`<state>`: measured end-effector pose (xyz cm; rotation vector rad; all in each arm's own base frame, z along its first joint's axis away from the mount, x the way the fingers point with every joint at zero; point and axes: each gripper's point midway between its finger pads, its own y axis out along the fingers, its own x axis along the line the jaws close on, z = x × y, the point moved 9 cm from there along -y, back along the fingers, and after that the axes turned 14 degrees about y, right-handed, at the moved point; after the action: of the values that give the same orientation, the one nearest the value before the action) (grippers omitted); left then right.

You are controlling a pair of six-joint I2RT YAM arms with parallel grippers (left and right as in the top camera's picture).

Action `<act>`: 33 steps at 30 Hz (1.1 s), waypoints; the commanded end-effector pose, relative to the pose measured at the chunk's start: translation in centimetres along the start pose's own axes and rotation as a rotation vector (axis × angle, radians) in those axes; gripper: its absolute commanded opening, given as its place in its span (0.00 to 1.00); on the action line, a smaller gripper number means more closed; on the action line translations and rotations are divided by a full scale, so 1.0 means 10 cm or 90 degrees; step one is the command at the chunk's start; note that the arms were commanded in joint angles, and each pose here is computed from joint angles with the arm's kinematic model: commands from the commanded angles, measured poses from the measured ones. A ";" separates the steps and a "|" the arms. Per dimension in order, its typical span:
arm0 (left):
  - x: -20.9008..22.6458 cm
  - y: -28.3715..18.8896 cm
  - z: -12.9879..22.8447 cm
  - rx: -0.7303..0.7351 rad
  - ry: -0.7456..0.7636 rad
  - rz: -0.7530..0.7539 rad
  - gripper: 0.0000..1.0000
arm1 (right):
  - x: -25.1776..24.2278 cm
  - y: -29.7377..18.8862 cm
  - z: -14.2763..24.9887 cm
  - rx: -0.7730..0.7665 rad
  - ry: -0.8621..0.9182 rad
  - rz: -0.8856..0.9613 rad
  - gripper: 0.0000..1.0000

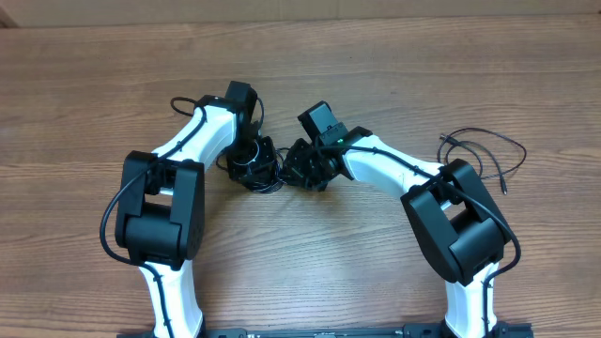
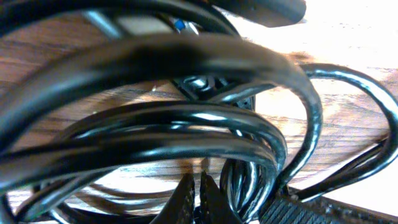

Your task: Untangle cables

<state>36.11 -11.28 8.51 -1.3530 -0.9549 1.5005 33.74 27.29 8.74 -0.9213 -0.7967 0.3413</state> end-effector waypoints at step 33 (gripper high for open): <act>0.00 0.00 -0.03 0.012 -0.094 0.099 0.04 | -0.51 0.17 -0.17 -0.106 -0.053 0.092 0.04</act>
<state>36.41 -11.36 8.56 -1.3615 -0.9659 1.5936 32.75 26.19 7.42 -0.9899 -0.9231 0.3920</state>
